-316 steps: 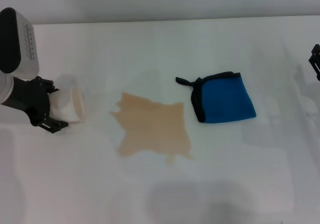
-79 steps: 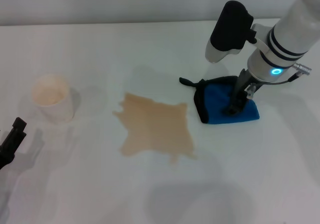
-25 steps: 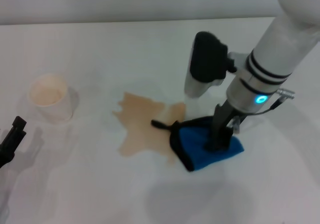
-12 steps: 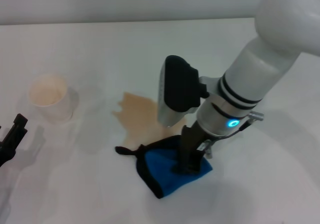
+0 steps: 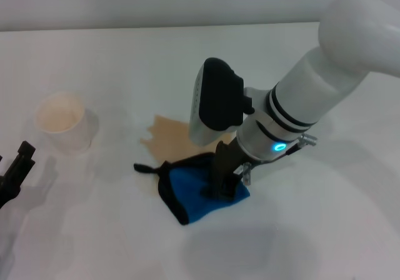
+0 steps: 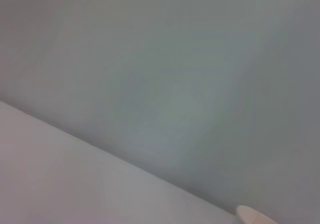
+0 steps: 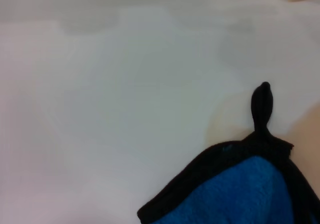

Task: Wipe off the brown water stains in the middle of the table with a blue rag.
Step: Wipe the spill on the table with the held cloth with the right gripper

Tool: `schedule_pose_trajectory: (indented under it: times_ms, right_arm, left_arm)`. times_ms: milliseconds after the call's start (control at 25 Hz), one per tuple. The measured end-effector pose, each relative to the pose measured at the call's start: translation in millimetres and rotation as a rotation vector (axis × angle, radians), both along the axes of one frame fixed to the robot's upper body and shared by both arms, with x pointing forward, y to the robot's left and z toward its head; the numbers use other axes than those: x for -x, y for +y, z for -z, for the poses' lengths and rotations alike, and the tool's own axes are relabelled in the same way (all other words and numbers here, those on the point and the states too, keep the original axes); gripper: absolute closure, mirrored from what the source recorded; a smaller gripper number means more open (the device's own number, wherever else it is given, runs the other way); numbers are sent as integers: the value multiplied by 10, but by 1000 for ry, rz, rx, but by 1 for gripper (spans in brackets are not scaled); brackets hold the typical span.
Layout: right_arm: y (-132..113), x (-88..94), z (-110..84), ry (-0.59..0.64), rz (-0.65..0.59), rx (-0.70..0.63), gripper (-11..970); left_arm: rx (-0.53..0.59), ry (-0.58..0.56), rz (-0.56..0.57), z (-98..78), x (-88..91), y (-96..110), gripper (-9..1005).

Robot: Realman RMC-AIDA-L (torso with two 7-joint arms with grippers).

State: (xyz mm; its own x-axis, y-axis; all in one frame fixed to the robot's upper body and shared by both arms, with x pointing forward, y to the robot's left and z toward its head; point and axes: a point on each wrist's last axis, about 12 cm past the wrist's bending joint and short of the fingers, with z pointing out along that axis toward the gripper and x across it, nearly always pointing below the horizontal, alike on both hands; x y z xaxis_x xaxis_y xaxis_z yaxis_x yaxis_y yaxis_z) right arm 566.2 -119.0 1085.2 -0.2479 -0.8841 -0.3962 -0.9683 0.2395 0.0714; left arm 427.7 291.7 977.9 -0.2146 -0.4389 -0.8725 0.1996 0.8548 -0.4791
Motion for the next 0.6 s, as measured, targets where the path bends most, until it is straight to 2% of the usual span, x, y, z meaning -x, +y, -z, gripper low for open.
schedule_pose_trajectory:
  times_ms: [600]
  right_arm:
    - [-265, -342, -20, -67, 170, 1, 862]
  left_arm:
    - [-1, -8, 8, -17, -41, -10, 105]
